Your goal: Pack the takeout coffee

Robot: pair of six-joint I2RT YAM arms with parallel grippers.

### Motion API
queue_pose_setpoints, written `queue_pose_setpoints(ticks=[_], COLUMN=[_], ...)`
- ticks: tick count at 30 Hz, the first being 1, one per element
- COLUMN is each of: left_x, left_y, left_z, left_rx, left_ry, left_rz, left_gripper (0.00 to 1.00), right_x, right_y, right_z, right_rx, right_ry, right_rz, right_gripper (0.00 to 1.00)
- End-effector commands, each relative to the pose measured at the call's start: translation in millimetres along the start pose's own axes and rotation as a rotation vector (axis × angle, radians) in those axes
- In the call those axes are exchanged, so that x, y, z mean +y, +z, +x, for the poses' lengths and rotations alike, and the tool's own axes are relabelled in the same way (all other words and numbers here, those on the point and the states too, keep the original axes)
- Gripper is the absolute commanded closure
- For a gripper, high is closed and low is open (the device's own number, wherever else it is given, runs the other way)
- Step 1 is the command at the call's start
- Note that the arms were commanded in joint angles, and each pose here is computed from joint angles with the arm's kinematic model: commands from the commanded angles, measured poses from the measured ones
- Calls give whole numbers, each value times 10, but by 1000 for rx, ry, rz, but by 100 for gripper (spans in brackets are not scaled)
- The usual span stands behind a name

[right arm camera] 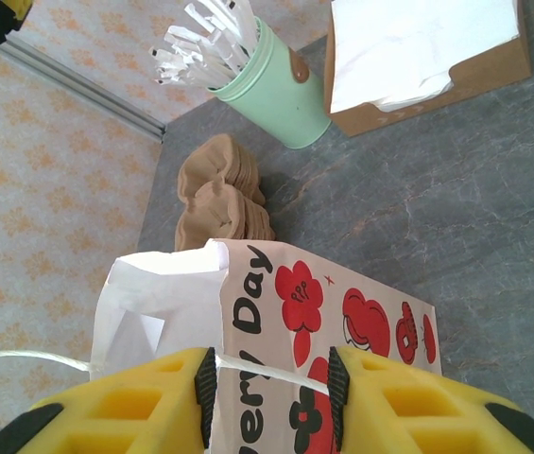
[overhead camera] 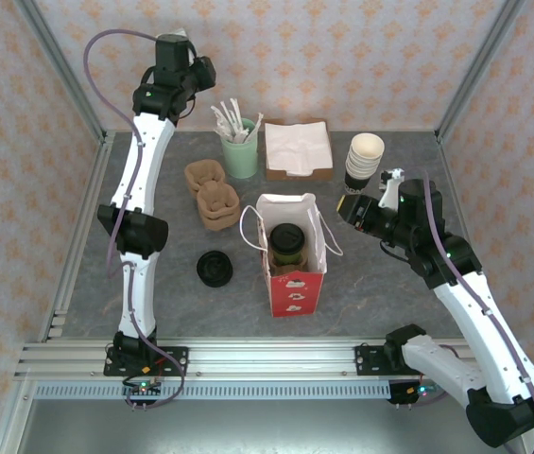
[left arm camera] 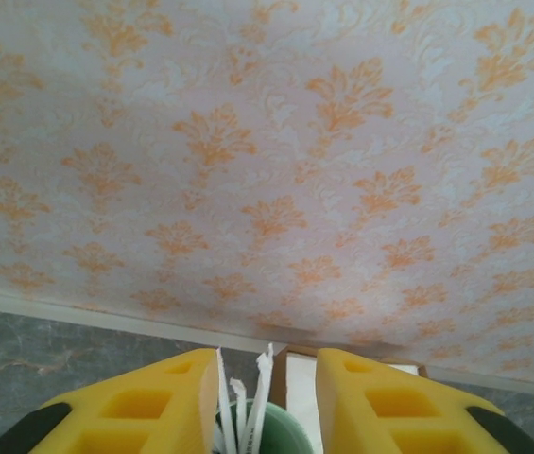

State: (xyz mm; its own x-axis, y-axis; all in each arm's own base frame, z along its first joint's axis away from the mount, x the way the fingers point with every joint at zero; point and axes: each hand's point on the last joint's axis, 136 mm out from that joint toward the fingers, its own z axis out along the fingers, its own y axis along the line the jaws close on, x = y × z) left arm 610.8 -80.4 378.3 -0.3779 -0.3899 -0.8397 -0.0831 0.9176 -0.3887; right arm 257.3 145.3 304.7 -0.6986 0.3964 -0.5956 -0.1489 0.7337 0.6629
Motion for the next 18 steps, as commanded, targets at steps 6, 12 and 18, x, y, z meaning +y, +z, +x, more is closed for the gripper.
queue_pose_setpoints(ticks=[6, 12, 18], left_x=[207, 91, -175], left_y=[153, 56, -77], left_z=[368, 534, 832], left_rx=[132, 203, 285], left_ry=[-3, 64, 190], left_rz=[-36, -1, 30], left_gripper=[62, 62, 65], right_x=[-68, -87, -112], right_y=[26, 54, 91], right_z=[49, 76, 104], right_rx=[-6, 1, 10], right_ry=[9, 7, 7], right_rz=[22, 29, 35], right_gripper=[62, 62, 62])
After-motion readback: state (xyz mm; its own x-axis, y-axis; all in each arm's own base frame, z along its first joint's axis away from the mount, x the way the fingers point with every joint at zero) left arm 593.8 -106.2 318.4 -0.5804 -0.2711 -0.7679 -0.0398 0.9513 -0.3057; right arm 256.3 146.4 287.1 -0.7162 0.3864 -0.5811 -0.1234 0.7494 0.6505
